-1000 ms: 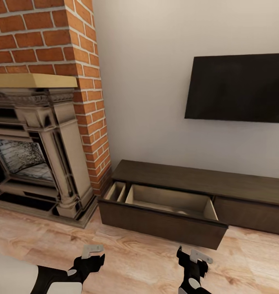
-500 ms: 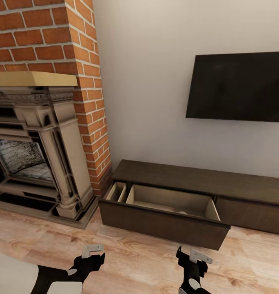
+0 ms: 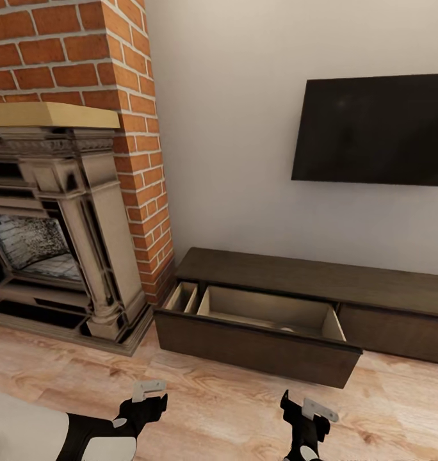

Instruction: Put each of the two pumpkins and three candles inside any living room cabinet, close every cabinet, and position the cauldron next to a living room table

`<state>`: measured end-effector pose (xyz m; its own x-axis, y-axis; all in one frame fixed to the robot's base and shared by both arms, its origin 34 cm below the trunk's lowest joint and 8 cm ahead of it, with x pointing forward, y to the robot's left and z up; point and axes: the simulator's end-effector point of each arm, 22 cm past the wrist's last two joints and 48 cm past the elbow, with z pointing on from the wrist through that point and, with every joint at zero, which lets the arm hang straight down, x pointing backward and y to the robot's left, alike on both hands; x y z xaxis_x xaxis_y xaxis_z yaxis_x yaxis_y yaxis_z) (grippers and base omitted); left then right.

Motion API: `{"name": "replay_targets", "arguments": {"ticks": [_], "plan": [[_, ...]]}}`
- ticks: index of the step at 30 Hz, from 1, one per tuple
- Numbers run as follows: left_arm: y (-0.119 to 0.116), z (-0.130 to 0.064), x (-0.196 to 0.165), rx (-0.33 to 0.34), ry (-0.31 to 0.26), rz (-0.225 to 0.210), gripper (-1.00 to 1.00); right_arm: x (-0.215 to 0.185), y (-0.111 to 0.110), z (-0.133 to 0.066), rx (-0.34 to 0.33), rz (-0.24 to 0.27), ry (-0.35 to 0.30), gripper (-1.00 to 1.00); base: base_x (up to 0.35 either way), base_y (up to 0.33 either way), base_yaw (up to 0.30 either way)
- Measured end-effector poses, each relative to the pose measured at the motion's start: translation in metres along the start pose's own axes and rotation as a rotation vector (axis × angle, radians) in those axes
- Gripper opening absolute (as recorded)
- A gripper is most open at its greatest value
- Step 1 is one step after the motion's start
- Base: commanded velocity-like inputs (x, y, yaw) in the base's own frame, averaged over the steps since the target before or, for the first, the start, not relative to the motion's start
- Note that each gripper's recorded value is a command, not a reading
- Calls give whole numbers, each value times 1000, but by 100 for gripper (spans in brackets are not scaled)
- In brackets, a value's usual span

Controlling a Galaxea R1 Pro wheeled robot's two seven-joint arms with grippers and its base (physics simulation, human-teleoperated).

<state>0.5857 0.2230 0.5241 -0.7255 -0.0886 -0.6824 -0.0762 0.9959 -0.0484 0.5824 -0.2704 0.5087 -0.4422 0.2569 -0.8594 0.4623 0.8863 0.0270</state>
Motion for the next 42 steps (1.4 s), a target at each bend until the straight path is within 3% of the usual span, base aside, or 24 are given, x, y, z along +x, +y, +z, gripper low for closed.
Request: {"name": "replay_targets", "arguments": {"ticks": [21, 28, 32, 38, 42], "plan": [[5, 26, 32, -5, -6, 0, 100, 38, 0, 17, -36, -11, -13, 100, 0, 0, -262], [7, 35, 43, -9, -9, 1, 100, 59, -14, 23, -23, -71, -13, 100, 0, 0, -160], [14, 44, 45, -27, -21, 3, 100, 65, -14, 27, -35, -96, -25, 100, 0, 0, -17], [19, 70, 36, -104, -48, -37, 100, 76, -14, 31, -42, -111, -33, 100, 0, 0, -2], [24, 86, 44, -160, -11, -41, 100, 83, -14, 34, -49, -121, -39, 100, 0, 0, 0]]}}
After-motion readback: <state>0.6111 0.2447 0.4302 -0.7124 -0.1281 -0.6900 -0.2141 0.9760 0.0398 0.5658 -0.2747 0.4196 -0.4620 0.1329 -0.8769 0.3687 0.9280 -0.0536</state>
